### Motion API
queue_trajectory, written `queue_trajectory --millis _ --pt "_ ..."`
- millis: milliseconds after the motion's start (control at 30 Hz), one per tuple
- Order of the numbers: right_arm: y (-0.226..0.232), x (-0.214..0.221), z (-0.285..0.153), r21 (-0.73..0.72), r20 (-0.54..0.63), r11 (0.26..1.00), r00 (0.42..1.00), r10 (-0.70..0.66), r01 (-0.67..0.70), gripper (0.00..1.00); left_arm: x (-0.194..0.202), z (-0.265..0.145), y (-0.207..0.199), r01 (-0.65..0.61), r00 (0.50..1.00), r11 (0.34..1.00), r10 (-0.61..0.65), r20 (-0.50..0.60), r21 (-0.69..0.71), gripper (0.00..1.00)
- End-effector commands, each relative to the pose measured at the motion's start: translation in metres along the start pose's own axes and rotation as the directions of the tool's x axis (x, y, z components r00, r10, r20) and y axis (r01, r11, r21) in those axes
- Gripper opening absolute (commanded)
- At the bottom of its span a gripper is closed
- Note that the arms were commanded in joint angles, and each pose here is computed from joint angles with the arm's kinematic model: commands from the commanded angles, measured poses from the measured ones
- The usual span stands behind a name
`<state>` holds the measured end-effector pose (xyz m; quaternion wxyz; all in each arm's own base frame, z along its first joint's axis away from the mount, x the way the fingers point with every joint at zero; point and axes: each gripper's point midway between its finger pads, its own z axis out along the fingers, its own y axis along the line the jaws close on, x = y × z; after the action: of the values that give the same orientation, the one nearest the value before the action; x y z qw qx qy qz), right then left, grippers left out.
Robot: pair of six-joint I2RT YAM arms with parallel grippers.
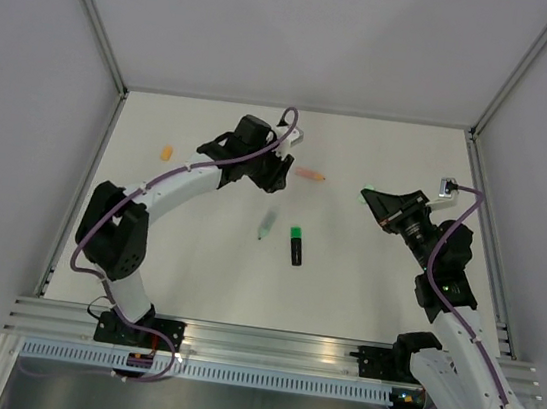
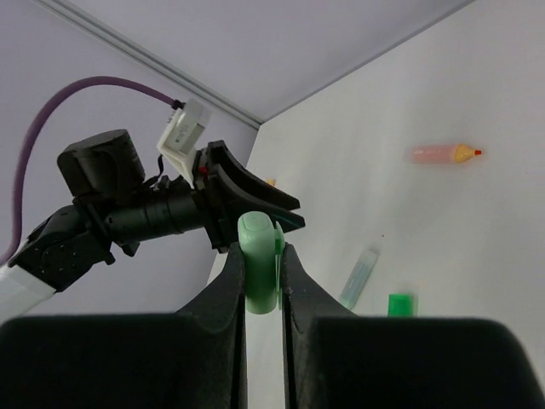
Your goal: Insert the pens into the pen caps
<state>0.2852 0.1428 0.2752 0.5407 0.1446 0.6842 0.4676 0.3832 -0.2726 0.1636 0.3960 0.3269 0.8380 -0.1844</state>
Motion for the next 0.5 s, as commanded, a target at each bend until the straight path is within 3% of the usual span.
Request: queue_trajectory --millis 0,67,100,167,467 --pt "0.007 -0.012 0.002 0.000 0.029 1.000 0.999 -0.027 0.027 0.00 0.028 0.014 -0.037 -0.008 0.997 0.974 0.026 -0.076 0.226 0.44" --pt "0.008 -0.013 0.002 -0.001 0.030 1.000 0.999 -0.028 0.028 0.00 0.037 0.018 -0.062 0.018 0.995 0.930 0.018 -0.094 0.368 0.30" --pt "0.008 -0.013 0.002 0.000 0.033 0.999 0.999 -0.033 0.033 0.00 0.040 0.020 -0.067 0.031 0.994 0.919 0.011 -0.104 0.393 0.13" --pt "0.008 -0.015 0.001 0.004 0.042 0.999 0.998 -0.037 0.037 0.00 0.056 0.031 -0.070 0.048 0.990 0.913 0.011 -0.143 0.404 0.05" --pt "0.002 -0.015 0.001 0.026 0.046 0.999 0.998 -0.045 0.044 0.00 0.117 0.061 -0.041 0.010 0.950 0.968 0.068 -0.305 0.249 0.02"
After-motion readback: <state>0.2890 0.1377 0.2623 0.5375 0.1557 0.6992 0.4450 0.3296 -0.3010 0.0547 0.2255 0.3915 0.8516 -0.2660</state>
